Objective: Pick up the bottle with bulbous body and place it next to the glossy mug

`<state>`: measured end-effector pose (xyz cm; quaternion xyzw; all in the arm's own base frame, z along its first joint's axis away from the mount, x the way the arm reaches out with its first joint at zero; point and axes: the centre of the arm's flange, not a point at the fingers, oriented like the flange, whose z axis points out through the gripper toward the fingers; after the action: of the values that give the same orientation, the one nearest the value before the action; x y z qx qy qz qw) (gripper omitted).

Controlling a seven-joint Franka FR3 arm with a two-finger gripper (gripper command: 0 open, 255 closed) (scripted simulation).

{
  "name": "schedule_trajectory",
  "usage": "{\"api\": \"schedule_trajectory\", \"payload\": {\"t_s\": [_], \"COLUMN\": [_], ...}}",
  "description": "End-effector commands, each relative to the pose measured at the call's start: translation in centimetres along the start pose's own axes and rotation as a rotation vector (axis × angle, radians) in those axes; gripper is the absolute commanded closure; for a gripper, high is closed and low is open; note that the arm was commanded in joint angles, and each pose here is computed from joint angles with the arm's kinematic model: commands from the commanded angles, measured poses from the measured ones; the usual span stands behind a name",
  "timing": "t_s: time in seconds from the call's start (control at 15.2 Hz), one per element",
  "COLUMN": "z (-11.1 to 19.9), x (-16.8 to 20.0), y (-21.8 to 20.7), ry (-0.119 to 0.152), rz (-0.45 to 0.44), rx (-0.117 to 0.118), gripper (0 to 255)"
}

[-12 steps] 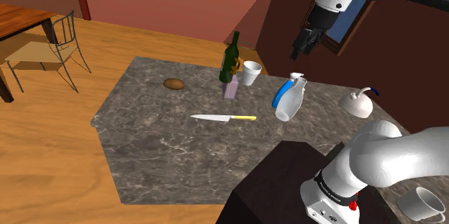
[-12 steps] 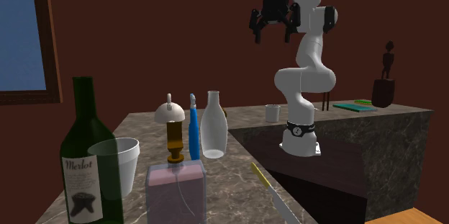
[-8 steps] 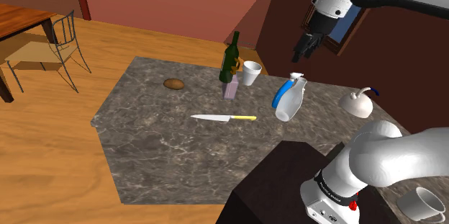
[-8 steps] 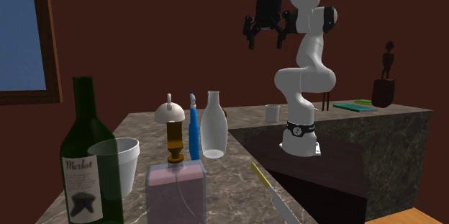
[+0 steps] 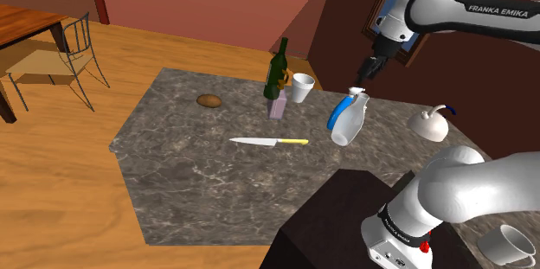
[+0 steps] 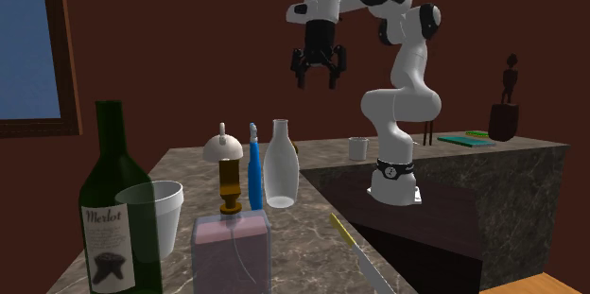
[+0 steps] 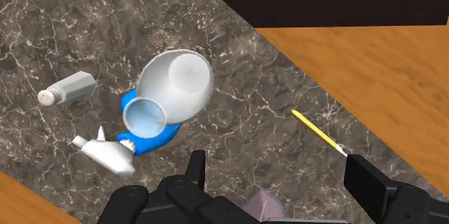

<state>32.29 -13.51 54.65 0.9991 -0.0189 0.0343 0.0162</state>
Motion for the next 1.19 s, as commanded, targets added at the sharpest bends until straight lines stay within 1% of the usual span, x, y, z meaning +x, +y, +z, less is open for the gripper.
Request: {"api": "schedule_trajectory", "payload": {"t_s": [0.0, 0.53, 1.06, 1.12], "z": [1.4, 7.7, 11.9, 11.9], "x": [-0.2, -0.5, -0.5, -0.5], "y": [2.3, 11.0, 11.2, 11.2], "ry": [-0.001, -0.007, -0.007, -0.007], "rz": [-0.002, -0.004, -0.004, -0.004], "rx": [0.002, 0.011, 0.011, 0.011], "gripper": [0, 0, 0, 0]}}
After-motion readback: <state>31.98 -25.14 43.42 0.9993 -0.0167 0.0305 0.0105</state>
